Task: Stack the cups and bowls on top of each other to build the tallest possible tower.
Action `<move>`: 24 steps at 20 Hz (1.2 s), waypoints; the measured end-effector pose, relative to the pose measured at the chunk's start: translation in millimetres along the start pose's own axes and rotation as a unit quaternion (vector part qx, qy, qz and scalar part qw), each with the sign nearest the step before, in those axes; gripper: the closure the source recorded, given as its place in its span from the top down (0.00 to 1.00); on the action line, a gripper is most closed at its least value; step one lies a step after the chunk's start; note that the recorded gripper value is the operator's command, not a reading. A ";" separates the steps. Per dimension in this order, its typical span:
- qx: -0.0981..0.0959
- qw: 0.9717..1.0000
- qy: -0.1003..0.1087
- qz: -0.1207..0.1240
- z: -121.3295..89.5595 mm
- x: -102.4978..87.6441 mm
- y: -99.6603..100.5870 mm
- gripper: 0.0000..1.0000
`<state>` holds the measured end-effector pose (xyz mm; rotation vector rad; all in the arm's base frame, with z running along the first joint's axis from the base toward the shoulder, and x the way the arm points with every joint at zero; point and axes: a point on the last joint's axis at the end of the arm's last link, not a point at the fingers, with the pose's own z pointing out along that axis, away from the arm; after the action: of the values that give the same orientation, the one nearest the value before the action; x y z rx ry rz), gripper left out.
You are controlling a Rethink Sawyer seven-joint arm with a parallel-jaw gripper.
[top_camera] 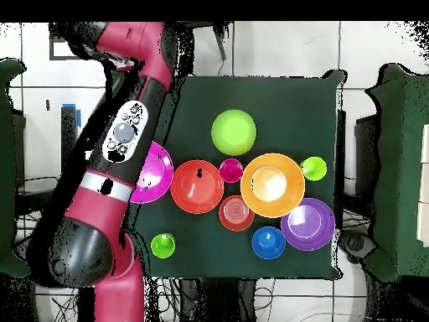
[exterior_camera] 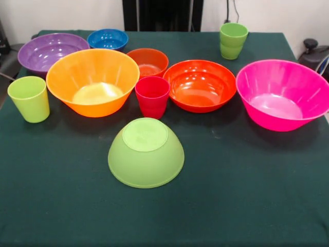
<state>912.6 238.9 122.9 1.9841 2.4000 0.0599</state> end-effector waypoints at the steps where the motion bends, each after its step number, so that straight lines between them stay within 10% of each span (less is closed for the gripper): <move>1: 0.002 1.000 -0.002 -0.003 0.9 8.5 -3.2 1.00; 13: 0.029 0.999 -0.031 -0.003 -1.9 77.0 -59.8 1.00; 24: 0.025 0.995 -0.061 0.074 -38.6 35.1 -112.5 1.00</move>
<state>793.9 251.7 156.4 2.1178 2.2004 -0.1168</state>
